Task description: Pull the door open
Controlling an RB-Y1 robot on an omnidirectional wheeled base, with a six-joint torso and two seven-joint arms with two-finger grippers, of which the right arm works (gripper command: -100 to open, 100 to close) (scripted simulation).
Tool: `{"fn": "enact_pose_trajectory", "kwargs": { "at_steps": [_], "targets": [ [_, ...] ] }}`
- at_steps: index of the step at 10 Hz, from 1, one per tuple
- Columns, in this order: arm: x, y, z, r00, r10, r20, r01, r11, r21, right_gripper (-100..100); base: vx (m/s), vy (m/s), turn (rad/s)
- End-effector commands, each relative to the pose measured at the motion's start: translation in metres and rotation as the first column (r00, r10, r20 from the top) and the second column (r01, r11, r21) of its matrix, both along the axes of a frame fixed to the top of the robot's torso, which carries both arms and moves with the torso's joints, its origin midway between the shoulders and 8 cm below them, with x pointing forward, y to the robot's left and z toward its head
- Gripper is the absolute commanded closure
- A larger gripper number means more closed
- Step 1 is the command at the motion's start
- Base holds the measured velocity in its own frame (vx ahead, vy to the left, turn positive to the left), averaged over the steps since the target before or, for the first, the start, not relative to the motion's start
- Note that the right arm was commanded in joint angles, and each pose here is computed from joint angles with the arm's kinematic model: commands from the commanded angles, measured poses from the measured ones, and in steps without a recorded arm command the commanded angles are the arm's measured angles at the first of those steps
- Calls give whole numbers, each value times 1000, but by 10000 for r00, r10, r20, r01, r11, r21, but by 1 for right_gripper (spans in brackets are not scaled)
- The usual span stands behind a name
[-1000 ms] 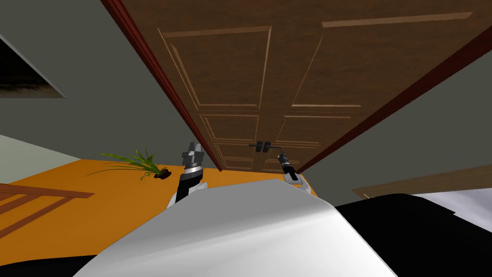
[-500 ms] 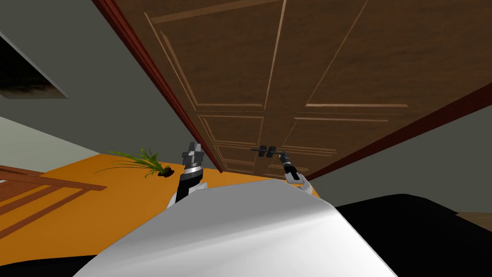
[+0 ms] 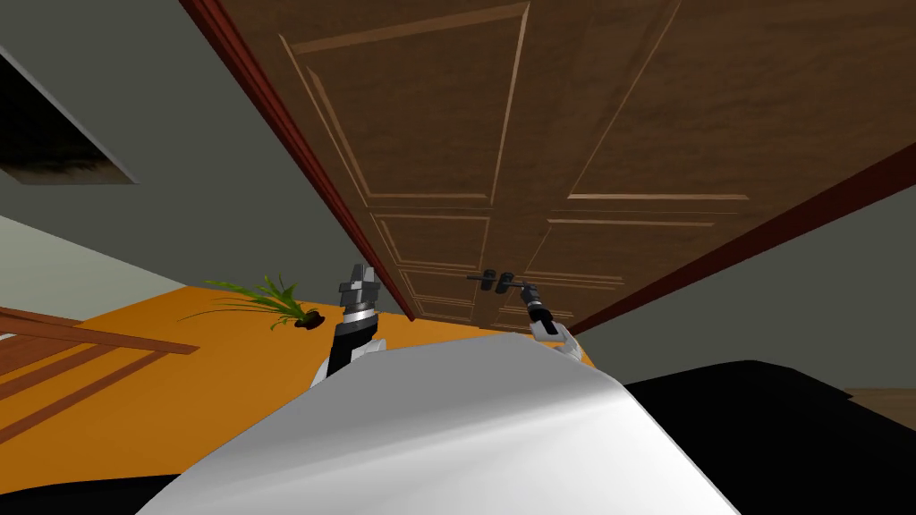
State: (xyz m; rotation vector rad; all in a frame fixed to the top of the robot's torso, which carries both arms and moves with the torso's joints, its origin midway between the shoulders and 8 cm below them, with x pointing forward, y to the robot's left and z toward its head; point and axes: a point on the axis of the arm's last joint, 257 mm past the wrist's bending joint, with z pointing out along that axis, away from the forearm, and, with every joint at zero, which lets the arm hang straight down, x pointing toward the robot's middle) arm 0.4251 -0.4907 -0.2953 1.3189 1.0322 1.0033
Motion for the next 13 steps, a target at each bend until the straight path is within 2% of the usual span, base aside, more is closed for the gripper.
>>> {"fn": "enact_pose_trajectory", "kwargs": {
  "at_steps": [1, 2, 5, 7, 11, 12, 13],
  "targets": [
    [-1, -1, 0, 10000, -12, -16, 12, 10000, -13, 100, 0, 0, 0],
    [-7, -6, -1, 10000, -8, -57, 7, 10000, -33, 100, -116, -14, 76],
    [-13, -4, 0, 9997, 249, -40, -250, 9997, -51, 100, -165, -8, 101],
    [-15, 5, 1, 9982, 605, 11, -605, 9982, -25, 100, -203, -29, 141],
    [-18, 24, 3, 9917, 1277, 113, -1278, 9918, 77, 100, -207, -66, 148],
    [-20, 12, 2, 9947, 1028, 38, -1028, 9947, 0, 100, -78, -47, 17],
    [-26, 14, 1, 9925, 1225, 33, -1225, 9925, 15, 100, -127, -29, 129]
  ]
}}
